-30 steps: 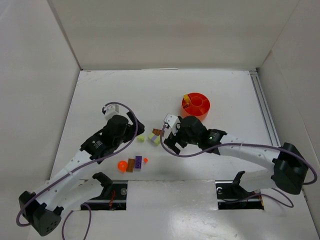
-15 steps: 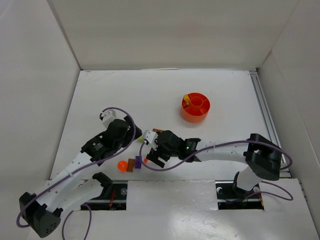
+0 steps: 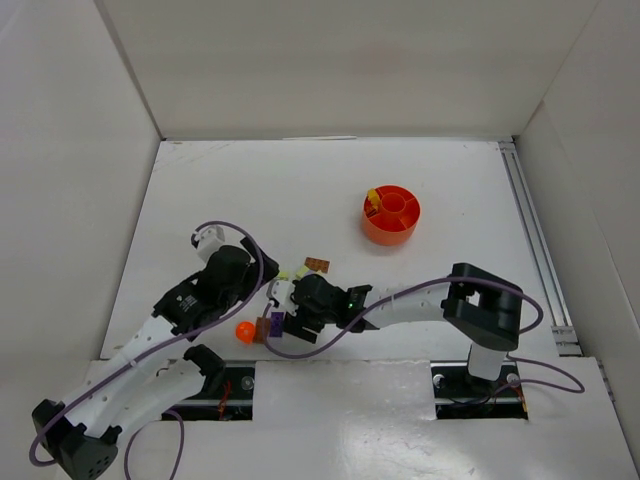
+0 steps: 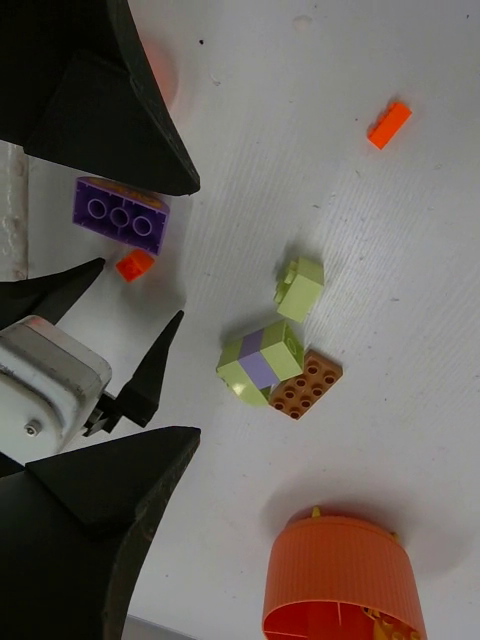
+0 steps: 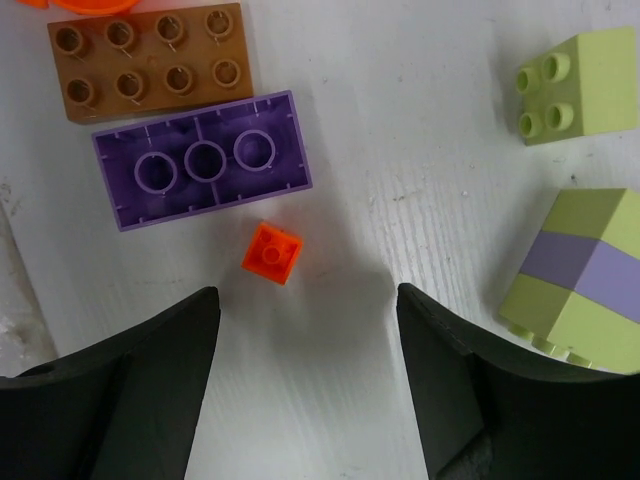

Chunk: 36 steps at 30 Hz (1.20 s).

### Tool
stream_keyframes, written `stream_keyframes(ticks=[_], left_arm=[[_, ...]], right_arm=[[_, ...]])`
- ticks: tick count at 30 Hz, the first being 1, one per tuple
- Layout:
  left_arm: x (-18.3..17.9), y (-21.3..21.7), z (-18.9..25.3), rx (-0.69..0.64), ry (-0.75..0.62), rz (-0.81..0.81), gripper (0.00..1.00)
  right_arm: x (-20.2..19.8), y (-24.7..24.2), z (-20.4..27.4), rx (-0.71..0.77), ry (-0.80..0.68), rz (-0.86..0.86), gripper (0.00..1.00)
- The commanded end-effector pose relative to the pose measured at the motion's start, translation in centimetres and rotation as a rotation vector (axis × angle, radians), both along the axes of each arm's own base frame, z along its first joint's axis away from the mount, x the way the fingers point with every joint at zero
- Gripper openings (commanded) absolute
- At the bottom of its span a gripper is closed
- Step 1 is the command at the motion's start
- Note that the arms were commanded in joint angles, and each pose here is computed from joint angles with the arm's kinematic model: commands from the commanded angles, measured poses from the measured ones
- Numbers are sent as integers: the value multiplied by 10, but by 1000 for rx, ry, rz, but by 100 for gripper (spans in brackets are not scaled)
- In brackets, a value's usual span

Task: Sort the legos into containers by color

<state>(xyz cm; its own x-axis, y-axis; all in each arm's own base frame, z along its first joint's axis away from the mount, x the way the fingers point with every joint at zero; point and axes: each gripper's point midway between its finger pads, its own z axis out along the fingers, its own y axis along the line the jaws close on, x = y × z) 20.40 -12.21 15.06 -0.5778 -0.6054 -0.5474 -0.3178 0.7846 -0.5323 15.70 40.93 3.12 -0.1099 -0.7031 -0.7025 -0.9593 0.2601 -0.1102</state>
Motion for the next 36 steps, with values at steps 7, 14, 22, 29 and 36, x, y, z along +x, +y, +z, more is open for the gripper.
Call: stream_keyframes(ticks=[7, 14, 22, 29, 36], left_arm=[[-8, 7, -6, -9, 20, 32, 100], [-10, 8, -3, -24, 11, 37, 100], [-13, 11, -4, -31, 12, 43, 100], [-12, 12, -4, -33, 9, 56, 100], [-9, 9, -8, -29, 24, 62, 100]], right_arm=[[5, 40, 21, 129, -55, 74, 66], [0, 44, 16, 138, -38, 110, 51], [-8, 49, 21, 178, -27, 161, 24], [-3, 42, 55, 233, -85, 137, 14], [14, 14, 92, 220, -159, 33, 13]])
